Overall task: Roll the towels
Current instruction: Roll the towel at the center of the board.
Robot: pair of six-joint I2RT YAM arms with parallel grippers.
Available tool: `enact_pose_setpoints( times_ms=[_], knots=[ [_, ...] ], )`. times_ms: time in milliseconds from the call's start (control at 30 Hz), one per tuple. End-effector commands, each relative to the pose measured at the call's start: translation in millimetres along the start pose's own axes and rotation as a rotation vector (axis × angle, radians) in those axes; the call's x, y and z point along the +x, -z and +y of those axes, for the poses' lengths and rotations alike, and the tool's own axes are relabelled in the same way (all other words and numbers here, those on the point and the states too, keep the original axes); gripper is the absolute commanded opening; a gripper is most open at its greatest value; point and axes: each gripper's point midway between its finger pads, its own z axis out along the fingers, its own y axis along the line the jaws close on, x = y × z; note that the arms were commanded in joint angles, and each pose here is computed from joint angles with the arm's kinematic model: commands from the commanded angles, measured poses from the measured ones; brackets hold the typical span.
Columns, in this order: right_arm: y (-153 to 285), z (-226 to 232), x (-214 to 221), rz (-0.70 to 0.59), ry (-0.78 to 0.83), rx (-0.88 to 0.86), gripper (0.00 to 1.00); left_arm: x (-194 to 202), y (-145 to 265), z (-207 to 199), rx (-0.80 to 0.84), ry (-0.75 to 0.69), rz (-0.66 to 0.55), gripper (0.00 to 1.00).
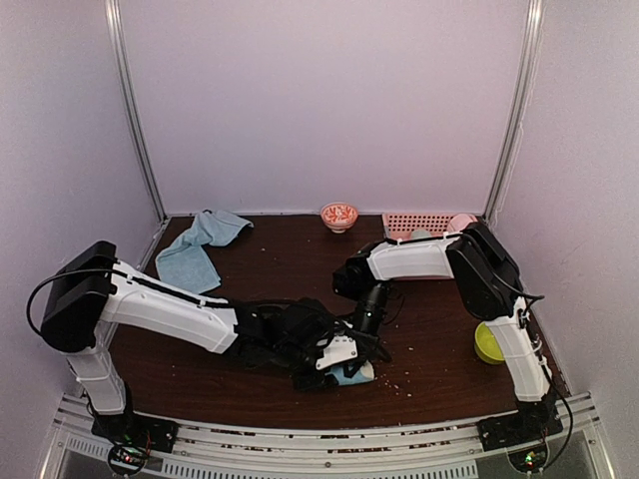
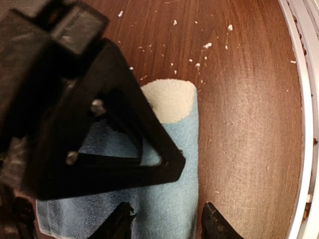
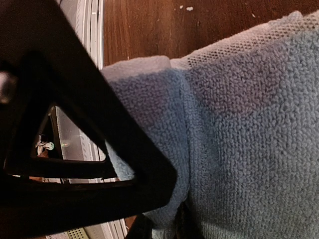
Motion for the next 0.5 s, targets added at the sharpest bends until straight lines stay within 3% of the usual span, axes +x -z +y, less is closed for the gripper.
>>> enact_pose_setpoints(
  times_ms=[0,233,333,400,467],
  knots=[
    [-32,-56,41,0.185,-0.045,0.137,0.05,-8,-14,-12,0.052,-0.036,-0.018,0.45],
    [-23,-46,32,0.152,-0.018,0.135,0.07,-6,-25,-19,0.089,-0.011,0.002,0.11],
    [9,-24,16,0.090,0.045,0.176,0.22,-8,-23,-26,0.138,0.018,-0.007,0.01],
    [46,-5,0,0.004,0.105,0.240,0.33,-5,-24,-34,0.187,0.048,0.004,0.00],
    [90,13,-16,-0.093,0.151,0.327,0.37,2,-27,-39,0.240,0.092,0.029,0.00]
  ],
)
